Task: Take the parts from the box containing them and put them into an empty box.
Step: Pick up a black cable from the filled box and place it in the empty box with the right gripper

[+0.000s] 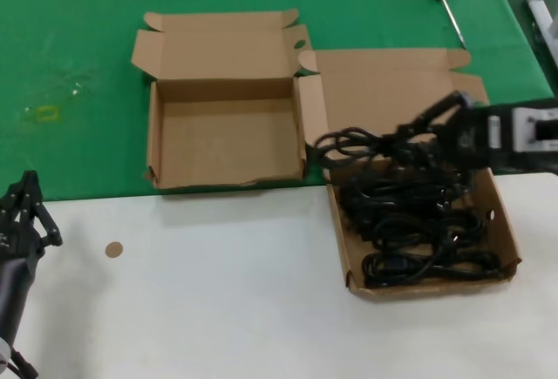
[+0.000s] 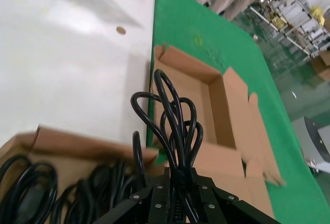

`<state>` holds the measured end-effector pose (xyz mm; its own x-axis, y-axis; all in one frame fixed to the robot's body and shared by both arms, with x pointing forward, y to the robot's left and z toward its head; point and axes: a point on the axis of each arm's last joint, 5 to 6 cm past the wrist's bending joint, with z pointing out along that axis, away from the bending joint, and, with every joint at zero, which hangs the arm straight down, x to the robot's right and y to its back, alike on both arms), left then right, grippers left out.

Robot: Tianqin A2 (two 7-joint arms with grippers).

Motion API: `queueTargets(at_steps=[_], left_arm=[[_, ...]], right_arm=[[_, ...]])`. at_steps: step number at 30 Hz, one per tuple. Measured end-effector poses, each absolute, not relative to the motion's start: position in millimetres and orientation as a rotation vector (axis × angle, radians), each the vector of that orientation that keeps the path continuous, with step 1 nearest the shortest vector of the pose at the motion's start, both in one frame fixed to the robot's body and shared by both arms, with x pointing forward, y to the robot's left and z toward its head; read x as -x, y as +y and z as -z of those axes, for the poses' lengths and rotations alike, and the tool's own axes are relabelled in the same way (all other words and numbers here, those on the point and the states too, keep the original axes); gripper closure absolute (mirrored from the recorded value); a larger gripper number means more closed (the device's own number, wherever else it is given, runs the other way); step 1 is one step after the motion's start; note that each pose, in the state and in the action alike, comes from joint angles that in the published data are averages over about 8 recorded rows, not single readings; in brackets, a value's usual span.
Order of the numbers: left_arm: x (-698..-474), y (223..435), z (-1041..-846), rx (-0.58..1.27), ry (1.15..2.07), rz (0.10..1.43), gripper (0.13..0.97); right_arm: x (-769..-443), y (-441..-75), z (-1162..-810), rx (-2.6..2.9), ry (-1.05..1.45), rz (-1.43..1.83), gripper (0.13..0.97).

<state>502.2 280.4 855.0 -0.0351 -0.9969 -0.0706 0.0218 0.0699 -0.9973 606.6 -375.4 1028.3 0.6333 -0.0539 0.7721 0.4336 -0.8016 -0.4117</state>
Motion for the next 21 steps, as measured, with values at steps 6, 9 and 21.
queueTargets(at_steps=[6,9,21], left_arm=[[-502.2,280.4,-855.0,1.125,1.253,1.193,0.945],[-502.2,280.4,-855.0,1.125,1.253,1.193,0.945],[-502.2,280.4,-855.0,1.125,1.253,1.193,0.945]], right_arm=[[-626.6,-334.7,-1035.0,2.23,-0.335,1.102,0.885],[-636.8,-309.6,-1037.4,2.204,-0.35,1.1,0.886],[-669.6,-217.2,-1036.0,2.141,-0.354,1.074,0.886]])
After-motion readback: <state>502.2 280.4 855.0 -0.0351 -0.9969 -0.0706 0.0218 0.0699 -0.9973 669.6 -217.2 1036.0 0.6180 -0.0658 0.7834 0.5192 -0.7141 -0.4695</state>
